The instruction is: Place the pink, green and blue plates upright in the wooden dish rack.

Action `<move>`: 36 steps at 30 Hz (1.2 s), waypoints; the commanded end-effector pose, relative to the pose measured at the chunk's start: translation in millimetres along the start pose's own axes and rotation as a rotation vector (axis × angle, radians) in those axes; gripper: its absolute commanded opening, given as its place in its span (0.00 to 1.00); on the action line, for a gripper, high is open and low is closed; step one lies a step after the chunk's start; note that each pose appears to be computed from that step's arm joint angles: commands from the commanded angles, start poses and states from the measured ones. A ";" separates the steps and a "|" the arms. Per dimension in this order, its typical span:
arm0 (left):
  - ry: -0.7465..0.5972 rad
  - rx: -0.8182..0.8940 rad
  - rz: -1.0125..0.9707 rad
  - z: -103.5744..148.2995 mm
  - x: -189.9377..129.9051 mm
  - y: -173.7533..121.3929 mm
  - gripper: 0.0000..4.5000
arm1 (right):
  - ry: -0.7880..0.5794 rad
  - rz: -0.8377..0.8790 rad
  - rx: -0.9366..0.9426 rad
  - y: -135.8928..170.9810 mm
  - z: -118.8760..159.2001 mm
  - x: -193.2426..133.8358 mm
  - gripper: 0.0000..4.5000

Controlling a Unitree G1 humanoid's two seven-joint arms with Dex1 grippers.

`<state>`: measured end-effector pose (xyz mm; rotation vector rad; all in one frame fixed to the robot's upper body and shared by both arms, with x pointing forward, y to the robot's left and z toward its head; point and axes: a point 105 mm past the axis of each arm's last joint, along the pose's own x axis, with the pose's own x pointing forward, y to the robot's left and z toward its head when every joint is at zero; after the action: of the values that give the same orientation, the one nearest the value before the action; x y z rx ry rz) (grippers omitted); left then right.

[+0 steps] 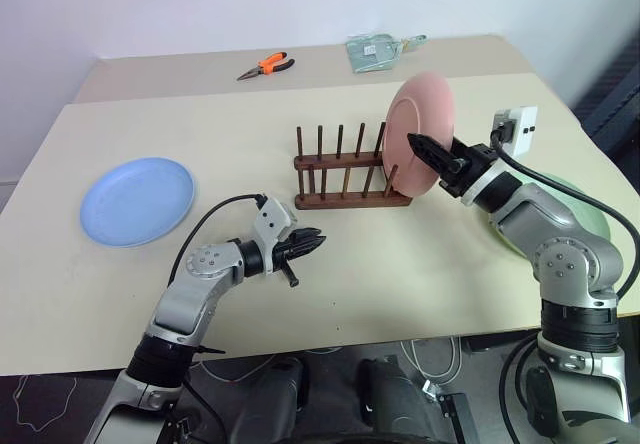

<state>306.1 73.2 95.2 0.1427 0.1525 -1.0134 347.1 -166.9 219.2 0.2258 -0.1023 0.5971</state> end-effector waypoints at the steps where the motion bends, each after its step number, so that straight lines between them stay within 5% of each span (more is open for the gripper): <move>1: -0.038 0.022 -0.013 11.1 -2.7 -5.0 0.13 | -0.117 0.000 -0.192 -3.4 49.6 -19.6 0.81; 6: -0.027 0.012 -0.028 8.6 -5.0 -7.1 0.13 | -0.006 -0.010 -0.354 -13.7 60.4 -66.3 0.81; 14: -0.025 0.021 -0.079 11.0 4.8 -8.0 0.13 | 0.474 -0.246 -0.557 -65.4 -29.1 -119.0 0.81; 22: -0.032 0.032 -0.110 14.1 11.8 -10.0 0.13 | 0.635 -0.446 -0.606 -99.8 -74.2 -134.7 0.81; 25: -0.032 0.033 -0.111 14.0 11.8 -10.2 0.13 | 0.663 -0.497 -0.608 -109.8 -80.7 -138.4 0.61; 30: -0.029 0.033 -0.106 11.9 9.7 -10.3 0.13 | 0.582 -0.486 -0.611 -107.2 -67.4 -126.2 0.04; 36: -0.024 0.033 -0.088 9.4 6.9 -8.0 0.13 | 0.438 -0.442 -0.721 -95.4 -23.0 -107.6 0.01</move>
<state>303.2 60.7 93.1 0.1364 0.1714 -1.1111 308.7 -301.1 118.4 -0.5055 0.3067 0.1355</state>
